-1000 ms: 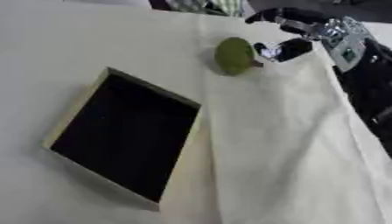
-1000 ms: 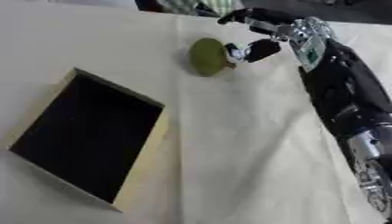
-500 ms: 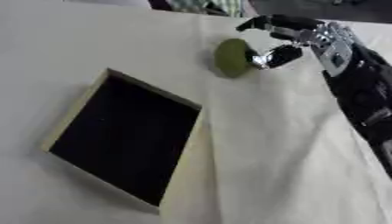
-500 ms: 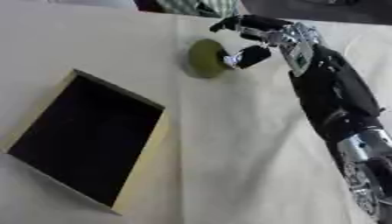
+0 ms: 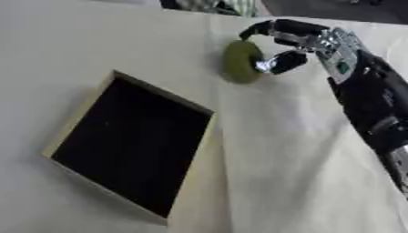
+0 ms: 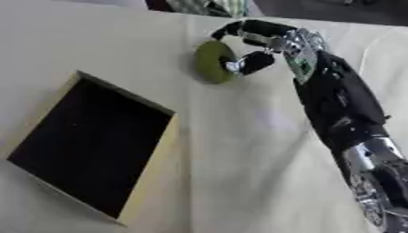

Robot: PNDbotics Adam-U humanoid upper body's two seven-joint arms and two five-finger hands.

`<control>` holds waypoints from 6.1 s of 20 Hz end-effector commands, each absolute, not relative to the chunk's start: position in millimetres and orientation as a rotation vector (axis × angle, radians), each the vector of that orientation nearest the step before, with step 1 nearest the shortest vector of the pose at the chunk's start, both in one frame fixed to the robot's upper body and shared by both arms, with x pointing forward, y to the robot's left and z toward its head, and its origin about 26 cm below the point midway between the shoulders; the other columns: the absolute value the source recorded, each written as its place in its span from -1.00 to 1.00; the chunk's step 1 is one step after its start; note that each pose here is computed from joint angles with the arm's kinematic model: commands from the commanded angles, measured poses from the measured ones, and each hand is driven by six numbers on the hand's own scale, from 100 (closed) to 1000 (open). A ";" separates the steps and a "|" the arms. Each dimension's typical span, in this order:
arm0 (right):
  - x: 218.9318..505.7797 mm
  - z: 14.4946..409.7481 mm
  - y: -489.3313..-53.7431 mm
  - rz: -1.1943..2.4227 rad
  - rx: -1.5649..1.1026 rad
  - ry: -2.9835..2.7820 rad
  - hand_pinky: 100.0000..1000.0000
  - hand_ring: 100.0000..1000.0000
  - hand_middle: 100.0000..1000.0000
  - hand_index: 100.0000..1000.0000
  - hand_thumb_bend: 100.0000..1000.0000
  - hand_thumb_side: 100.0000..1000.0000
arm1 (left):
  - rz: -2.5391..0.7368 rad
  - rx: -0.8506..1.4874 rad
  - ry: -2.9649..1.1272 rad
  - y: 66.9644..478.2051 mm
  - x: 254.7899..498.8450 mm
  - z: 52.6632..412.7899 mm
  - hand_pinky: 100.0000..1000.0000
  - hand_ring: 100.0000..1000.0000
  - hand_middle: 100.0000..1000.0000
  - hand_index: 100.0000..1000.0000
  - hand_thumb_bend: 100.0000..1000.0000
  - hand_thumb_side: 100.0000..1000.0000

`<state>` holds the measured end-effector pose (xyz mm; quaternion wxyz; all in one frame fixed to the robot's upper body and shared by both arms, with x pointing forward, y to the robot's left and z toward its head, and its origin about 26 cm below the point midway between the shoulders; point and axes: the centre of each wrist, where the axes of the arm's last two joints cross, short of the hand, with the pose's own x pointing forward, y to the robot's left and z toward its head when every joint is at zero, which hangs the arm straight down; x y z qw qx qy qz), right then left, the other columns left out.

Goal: Pick up objects on the table and place them in the box.

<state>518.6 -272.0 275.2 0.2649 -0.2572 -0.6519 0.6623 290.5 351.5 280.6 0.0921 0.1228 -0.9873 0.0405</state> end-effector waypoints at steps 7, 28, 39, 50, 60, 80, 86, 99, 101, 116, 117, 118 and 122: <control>518.3 278.8 -270.4 2.056 -0.555 -1.672 0.88 1.00 0.39 0.60 -1.00 -1.00 | 0.097 0.349 -2.969 349.5 286.4 290.6 0.25 0.21 0.02 0.36 -0.56 -0.56; 510.5 301.9 -264.3 1.887 -0.479 -2.040 0.70 0.86 -0.38 -0.17 -1.00 -1.00 | 0.073 0.343 -2.951 348.9 286.6 289.0 0.25 0.21 0.02 0.36 -0.57 -0.56; 498.2 334.7 -265.3 1.857 -0.440 -2.171 0.66 0.80 -0.38 -0.17 -1.00 -1.00 | 0.061 0.350 -2.937 349.9 286.1 286.7 0.25 0.21 0.02 0.36 -0.58 -0.55; 469.3 376.1 -245.5 1.925 -0.387 -2.326 0.58 0.70 -0.37 -0.17 -0.88 -1.00 | 0.057 0.354 -2.937 350.3 285.9 287.0 0.25 0.22 0.03 0.36 -0.57 -0.56; 432.2 386.8 -183.3 1.992 -0.379 -2.458 0.48 0.57 -0.35 -0.17 -0.73 -1.00 | 0.102 0.355 -3.027 348.3 286.2 299.0 0.27 0.24 0.05 0.37 -0.42 -0.71; 387.7 343.8 -99.5 1.932 -0.271 -2.573 0.43 0.48 -0.35 -0.18 -0.66 -1.00 | 0.127 0.629 -3.029 376.2 272.4 286.5 0.29 0.25 0.06 0.38 -0.34 -0.81; 383.0 319.2 -82.6 1.900 -0.273 -2.535 0.45 0.52 -0.36 -0.18 -0.75 -1.00 | 0.117 0.676 -3.012 381.4 269.6 280.9 0.28 0.24 0.06 0.38 -0.36 -0.80; 397.8 271.1 -68.4 1.978 -0.283 -2.391 0.47 0.59 -0.36 -0.18 -0.83 -1.00 | 0.126 0.680 -2.993 382.9 268.8 275.3 0.28 0.24 0.05 0.38 -0.40 -0.77; 400.4 264.5 -67.1 1.990 -0.300 -2.378 0.47 0.60 -0.36 -0.17 -0.84 -1.00 | 0.127 0.677 -2.994 382.9 268.9 275.3 0.28 0.24 0.05 0.38 -0.40 -0.77; 408.9 236.4 -61.7 2.153 -0.358 -2.279 0.55 0.85 0.05 0.28 -0.66 -1.00 | 0.122 0.665 -2.983 382.5 269.1 273.4 0.28 0.24 0.05 0.38 -0.43 -0.75; 408.9 236.8 -62.1 2.156 -0.364 -2.277 0.60 0.97 0.19 0.44 -0.59 -1.00 | 0.121 0.664 -2.982 382.5 269.1 273.3 0.28 0.24 0.05 0.37 -0.43 -0.74; 408.7 237.9 -62.9 2.158 -0.372 -2.280 0.62 1.00 0.24 0.50 -0.57 -1.00 | 0.119 0.663 -2.981 382.4 269.2 273.1 0.28 0.24 0.05 0.37 -0.43 -0.74; 406.1 246.3 -66.5 2.136 -0.400 -2.315 0.66 1.00 0.29 0.57 -0.56 -1.00 | 0.115 0.661 -2.977 382.3 269.2 272.6 0.28 0.24 0.05 0.37 -0.44 -0.74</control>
